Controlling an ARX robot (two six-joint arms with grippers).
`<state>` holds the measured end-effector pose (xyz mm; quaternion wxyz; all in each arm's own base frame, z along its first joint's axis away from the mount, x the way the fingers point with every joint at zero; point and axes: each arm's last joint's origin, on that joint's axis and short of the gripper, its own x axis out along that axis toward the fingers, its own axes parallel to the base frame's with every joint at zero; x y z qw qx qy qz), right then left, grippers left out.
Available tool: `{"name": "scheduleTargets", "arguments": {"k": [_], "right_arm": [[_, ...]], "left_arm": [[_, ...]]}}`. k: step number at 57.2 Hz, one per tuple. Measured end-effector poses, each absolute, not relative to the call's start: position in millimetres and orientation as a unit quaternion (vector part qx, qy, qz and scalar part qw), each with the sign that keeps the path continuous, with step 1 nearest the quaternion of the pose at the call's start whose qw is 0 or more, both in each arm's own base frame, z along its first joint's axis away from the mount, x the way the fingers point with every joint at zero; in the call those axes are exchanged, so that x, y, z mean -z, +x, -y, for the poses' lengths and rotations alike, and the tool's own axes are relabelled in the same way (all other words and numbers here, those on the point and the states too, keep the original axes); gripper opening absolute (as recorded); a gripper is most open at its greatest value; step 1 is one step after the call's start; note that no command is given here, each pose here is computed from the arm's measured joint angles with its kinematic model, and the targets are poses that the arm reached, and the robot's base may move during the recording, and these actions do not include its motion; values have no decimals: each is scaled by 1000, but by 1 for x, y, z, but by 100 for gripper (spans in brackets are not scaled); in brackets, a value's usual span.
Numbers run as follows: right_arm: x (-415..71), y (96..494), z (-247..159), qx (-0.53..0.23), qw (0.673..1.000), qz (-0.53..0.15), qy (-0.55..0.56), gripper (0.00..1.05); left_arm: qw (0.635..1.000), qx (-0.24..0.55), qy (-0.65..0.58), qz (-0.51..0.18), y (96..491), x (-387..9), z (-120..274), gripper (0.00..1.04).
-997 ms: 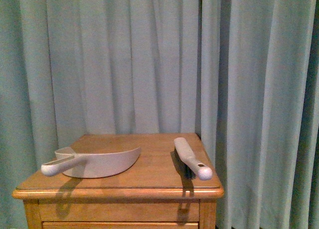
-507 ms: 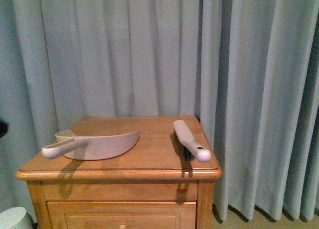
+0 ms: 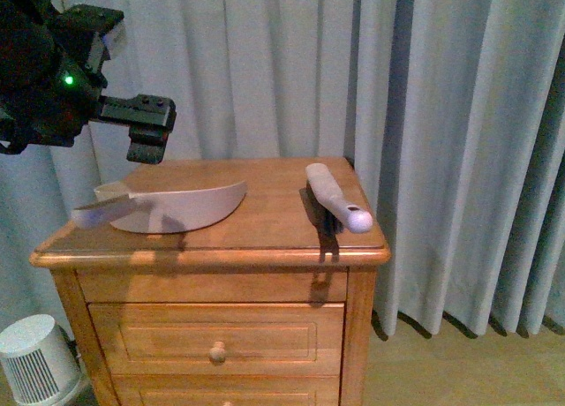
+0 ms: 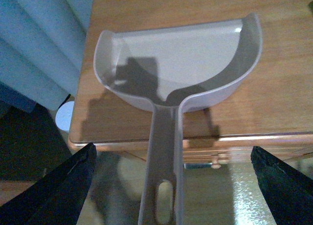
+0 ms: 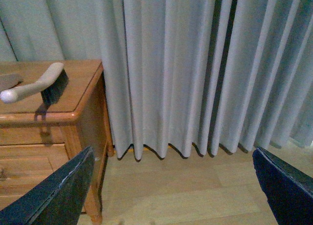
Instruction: Clean up trash
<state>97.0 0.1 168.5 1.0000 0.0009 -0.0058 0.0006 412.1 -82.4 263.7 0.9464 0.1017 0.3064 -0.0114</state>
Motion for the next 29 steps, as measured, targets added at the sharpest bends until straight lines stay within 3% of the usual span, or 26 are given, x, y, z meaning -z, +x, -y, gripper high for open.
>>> {"name": "scheduleTargets", "arguments": {"k": [10, 29], "right_arm": [[-168, 97, 0, -1, 1000, 6, 1, 97], [-168, 97, 0, -1, 1000, 6, 1, 97]], "left_arm": [[934, 5, 107, -342, 429, -233, 79, 97], [927, -7, 109, -360, 442, -214, 77, 97]]}}
